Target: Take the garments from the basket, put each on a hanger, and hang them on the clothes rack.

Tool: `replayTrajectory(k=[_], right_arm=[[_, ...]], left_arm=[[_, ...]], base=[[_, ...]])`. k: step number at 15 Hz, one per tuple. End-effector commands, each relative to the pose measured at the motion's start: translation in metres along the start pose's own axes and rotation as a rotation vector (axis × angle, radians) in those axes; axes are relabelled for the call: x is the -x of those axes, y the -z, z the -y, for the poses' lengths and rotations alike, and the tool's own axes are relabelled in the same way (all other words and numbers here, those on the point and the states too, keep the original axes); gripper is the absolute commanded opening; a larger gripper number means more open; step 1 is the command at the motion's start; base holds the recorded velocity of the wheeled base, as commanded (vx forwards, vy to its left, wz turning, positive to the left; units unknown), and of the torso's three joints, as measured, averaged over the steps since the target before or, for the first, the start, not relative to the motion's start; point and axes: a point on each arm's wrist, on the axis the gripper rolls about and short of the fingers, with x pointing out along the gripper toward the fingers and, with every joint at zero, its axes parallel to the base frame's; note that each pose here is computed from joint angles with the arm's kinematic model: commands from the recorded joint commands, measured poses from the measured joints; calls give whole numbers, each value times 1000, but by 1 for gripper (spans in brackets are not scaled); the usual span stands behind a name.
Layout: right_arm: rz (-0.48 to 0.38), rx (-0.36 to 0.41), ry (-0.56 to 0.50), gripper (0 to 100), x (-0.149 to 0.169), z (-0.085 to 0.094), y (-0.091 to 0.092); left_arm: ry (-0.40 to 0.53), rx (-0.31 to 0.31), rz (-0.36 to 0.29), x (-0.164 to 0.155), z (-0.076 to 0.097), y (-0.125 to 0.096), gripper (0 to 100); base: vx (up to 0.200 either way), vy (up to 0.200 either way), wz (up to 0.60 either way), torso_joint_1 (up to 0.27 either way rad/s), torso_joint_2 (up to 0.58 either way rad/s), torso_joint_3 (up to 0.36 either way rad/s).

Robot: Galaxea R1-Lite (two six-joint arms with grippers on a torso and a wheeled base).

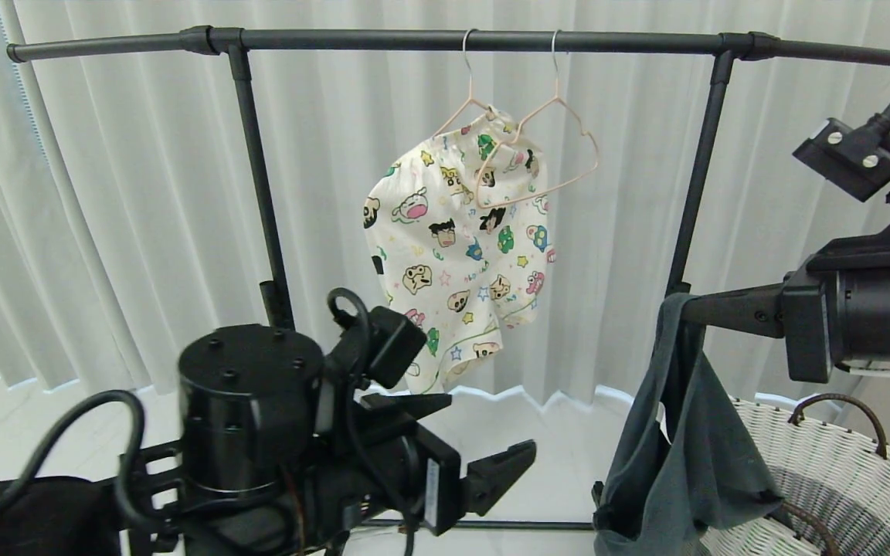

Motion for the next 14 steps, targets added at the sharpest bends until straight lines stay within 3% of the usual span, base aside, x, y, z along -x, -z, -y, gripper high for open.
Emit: replayTrajectory(k=[1,4,8,11,14], right_arm=[[-4,-3,-5,0,-1,0,0],[1,-1,-9,0,0,-1,0],[4,-5,-9,0,1,-1,0],[4,-9,-24,0,2,-2,-1],[3,-9,-33,0,1,-2,0]], left_arm=[[61,47,-36,-49,16,5,100],[113,43,-47,-75,22,3,100],[193,37,-93,-86,26,15,100],[186,18,-89,-114,18,38,100],[153,25,-98,-122,6,47,100]], base=[[0,0,0,0,0,0],[0,0,0,0,0,0],[0,0,0,0,0,0],[0,0,0,0,0,0],[0,0,0,0,0,0]])
